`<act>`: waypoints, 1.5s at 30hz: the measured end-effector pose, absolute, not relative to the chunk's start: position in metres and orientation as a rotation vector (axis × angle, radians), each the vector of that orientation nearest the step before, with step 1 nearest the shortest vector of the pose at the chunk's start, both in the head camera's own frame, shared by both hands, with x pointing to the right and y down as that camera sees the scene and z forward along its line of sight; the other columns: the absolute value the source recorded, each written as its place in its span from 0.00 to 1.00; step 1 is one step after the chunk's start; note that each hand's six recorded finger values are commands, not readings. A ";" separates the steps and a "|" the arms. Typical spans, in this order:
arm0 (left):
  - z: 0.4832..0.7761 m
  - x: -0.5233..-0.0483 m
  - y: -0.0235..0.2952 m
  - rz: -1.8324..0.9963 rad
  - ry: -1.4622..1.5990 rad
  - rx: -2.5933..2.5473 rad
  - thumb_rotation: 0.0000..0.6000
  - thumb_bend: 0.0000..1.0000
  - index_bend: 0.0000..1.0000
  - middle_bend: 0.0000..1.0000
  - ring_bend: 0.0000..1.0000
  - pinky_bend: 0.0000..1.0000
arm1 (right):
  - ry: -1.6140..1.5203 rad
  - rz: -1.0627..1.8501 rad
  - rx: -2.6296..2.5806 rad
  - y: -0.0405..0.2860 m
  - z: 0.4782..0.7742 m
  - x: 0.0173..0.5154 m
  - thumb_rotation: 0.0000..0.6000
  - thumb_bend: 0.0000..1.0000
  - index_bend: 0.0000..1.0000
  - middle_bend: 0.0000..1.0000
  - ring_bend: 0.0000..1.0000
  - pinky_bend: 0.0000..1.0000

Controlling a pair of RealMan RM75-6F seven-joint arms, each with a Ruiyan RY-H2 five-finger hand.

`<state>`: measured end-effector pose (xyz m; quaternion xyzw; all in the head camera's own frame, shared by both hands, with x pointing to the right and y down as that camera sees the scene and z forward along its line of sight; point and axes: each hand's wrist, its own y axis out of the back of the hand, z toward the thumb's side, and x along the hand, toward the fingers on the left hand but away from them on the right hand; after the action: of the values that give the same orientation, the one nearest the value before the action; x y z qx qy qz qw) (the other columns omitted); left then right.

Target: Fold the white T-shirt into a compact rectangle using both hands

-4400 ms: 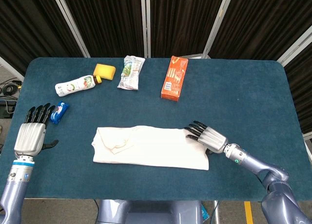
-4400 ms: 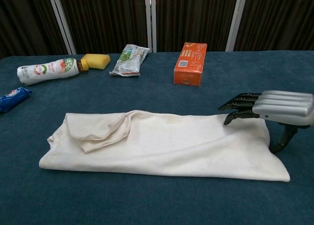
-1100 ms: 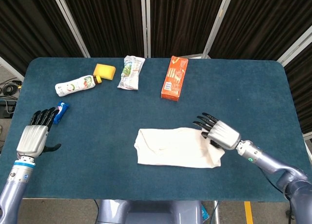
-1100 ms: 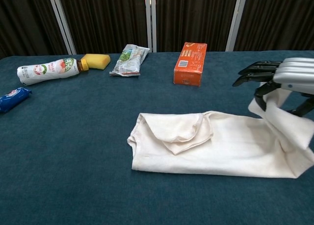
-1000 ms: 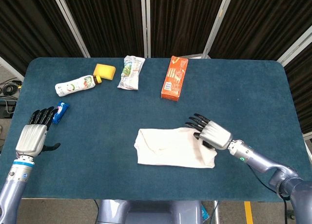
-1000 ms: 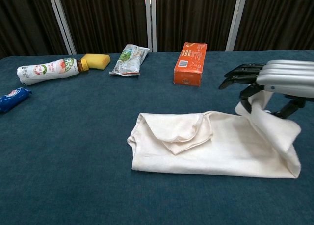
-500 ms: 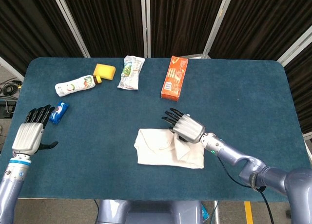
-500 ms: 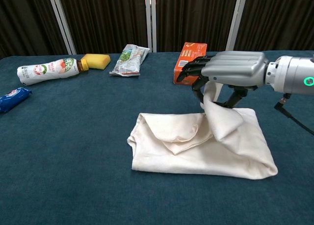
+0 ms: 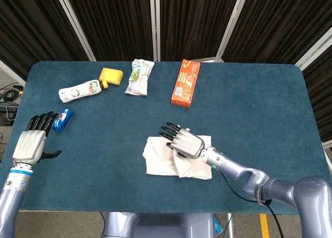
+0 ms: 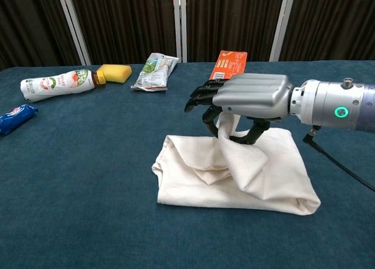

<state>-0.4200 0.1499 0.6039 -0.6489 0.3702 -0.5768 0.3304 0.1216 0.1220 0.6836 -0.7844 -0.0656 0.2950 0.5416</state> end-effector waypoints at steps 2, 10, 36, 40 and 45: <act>0.604 -0.420 0.150 -1.508 0.968 -1.698 1.00 0.00 0.00 0.00 0.00 0.00 | -0.150 0.695 -1.856 0.123 0.685 0.118 1.00 0.39 0.72 0.12 0.00 0.00; 0.604 -0.421 0.149 -1.510 0.972 -1.699 1.00 0.00 0.00 0.00 0.00 0.00 | -0.124 0.685 -1.808 0.126 0.693 0.101 1.00 0.39 0.72 0.12 0.00 0.00; 0.607 -0.420 0.153 -1.525 0.955 -1.686 1.00 0.00 0.00 0.00 0.00 0.00 | -0.323 0.585 -1.702 0.095 0.637 0.111 1.00 0.00 0.00 0.00 0.00 0.00; 0.606 -0.420 0.152 -1.510 0.955 -1.670 1.00 0.00 0.00 0.00 0.00 0.00 | -0.339 0.633 -1.655 0.085 0.629 0.143 1.00 0.00 0.00 0.00 0.00 0.00; 0.603 -0.421 0.152 -1.476 0.960 -1.634 1.00 0.00 0.00 0.00 0.00 0.00 | -0.401 0.741 -1.596 0.076 0.619 0.203 1.00 0.00 0.00 0.00 0.00 0.00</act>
<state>-0.4210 0.1520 0.6030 -0.6342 0.3727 -0.5729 0.3614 0.2034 0.0756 0.6185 -0.6940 -0.1744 0.3223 0.6197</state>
